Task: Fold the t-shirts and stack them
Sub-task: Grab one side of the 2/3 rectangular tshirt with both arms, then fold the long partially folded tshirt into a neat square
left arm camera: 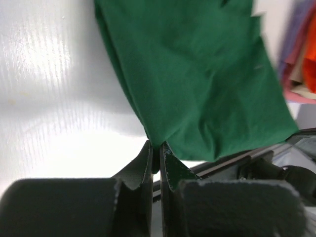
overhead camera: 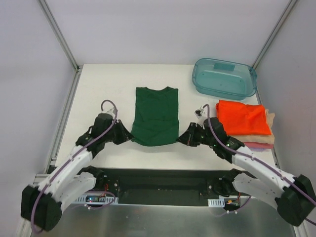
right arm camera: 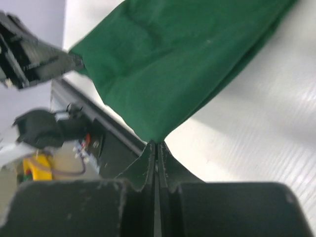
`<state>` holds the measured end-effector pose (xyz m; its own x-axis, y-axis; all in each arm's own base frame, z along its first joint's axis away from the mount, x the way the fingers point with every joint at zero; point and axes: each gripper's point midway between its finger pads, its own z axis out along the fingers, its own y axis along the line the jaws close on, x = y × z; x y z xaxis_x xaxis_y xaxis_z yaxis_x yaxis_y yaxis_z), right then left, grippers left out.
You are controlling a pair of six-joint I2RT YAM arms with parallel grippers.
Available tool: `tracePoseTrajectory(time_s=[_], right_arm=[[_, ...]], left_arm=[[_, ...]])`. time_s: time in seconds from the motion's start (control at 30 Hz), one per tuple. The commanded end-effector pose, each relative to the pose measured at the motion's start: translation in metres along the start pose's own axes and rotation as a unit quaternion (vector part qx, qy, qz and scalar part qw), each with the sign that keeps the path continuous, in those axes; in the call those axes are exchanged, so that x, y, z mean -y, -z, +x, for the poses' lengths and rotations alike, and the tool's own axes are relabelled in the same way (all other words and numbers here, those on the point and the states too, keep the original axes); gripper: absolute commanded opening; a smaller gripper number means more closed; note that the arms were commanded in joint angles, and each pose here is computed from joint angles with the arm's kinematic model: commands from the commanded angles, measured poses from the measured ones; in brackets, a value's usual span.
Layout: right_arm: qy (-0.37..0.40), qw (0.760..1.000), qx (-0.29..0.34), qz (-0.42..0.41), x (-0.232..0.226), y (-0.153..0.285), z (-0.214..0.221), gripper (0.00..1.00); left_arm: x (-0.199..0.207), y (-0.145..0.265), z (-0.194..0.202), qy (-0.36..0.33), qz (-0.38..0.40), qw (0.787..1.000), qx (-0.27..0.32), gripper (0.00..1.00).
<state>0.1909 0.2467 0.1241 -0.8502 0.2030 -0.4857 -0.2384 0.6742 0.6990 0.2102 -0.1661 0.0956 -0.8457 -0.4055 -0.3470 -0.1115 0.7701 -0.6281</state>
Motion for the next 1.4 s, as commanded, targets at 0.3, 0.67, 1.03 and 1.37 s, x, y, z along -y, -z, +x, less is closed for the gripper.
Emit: tracePoseTrajectory(time_s=[0.3,0.67,1.03,1.37], right_arm=[[0.048,0.979,-0.126,-0.152,-0.082,0.106,0.064,0.01],[0.070,0.994,-0.024,-0.086,-0.075,0.108,0.020,0.00],[0.062,0.995,0.075,0.028,-0.042,0.069,-0.064,0.01],[0.064,0.986,0.131,0.079,-0.023,0.049,-0.128,0.00]], left_arm=[[0.040,0.112,0.019,-0.026,0.127,0.988,0.082,0.00],[0.040,0.121,-0.021,-0.018,0.072,0.985,0.155,0.00],[0.030,0.084,-0.089,-0.014,-0.062,0.977,0.205,0.00],[0.042,0.044,-0.134,-0.031,-0.114,0.972,0.201,0.00]])
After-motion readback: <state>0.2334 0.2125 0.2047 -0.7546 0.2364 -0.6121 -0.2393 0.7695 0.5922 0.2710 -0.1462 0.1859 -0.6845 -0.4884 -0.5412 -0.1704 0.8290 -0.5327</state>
